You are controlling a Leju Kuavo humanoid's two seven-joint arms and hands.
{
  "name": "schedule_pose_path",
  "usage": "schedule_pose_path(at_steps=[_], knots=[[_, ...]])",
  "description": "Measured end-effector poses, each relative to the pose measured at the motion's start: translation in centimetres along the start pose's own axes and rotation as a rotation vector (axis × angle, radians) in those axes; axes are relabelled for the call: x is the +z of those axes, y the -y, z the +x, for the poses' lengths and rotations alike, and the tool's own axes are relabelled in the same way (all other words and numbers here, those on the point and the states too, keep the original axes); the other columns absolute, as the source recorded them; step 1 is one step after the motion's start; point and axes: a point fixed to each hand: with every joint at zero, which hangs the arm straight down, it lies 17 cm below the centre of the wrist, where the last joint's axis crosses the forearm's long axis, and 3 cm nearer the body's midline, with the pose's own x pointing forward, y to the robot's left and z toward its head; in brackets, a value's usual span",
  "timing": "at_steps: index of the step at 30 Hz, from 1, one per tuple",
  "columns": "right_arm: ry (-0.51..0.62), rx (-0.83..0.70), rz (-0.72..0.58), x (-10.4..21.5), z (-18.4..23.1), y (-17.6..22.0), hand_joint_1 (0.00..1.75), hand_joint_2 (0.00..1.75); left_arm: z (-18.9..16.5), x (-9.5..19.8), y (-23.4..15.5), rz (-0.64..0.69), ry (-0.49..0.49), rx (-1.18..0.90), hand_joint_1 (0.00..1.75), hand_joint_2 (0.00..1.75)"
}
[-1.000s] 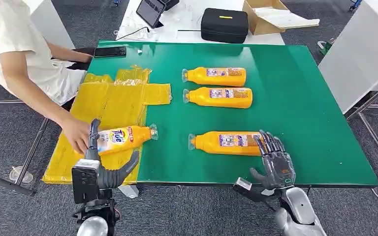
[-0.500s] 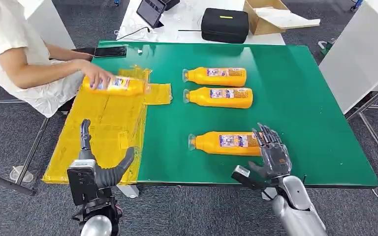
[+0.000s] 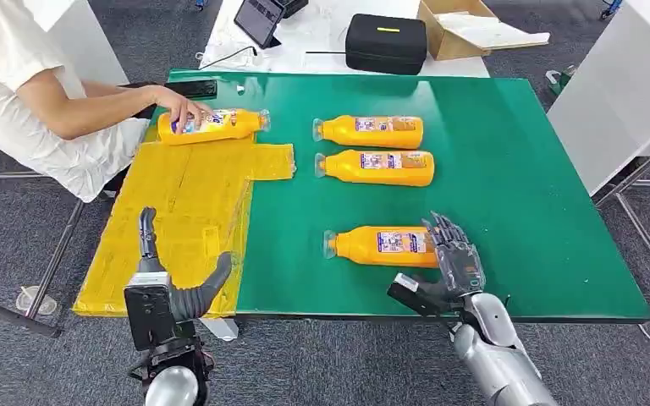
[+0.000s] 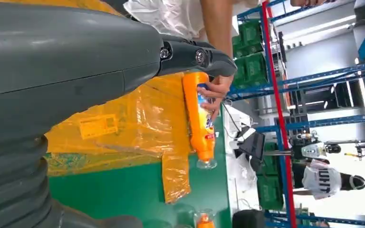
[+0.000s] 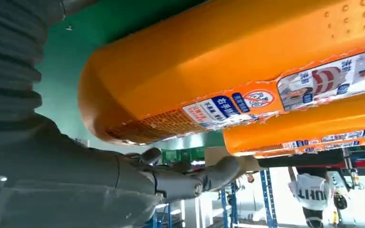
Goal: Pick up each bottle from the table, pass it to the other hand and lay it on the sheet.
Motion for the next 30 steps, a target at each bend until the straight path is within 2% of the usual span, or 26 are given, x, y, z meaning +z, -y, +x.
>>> schedule_pose_path(at_steps=[3, 8, 17, 26, 30], knots=[[-0.01, -0.004, 0.014, -0.2, -0.2, -0.3, 0.0, 1.75, -0.2, 0.1, 0.1, -0.004, -0.003, -0.007, 0.0, 1.75], [-0.105, -0.013, 0.082, -1.0, -2.0, -1.3, 0.0, 1.75, -0.4, 0.0, 0.3, -0.007, -0.01, -0.012, 0.0, 1.75], [-0.205, 0.028, 0.189, -3.3, -4.4, -1.3, 0.0, 1.75, -0.8, -0.3, 1.1, -0.055, -0.038, -0.044, 0.0, 1.75], [-0.233, 0.039, 0.226, -3.8, -5.2, -1.3, 0.0, 1.75, -0.8, -0.4, 1.4, -0.07, -0.039, -0.05, 0.0, 1.75], [-0.261, 0.018, 0.29, -4.1, -5.6, -1.7, 0.0, 1.75, -0.9, -0.6, 2.0, -0.1, -0.055, -0.042, 0.0, 1.75]])
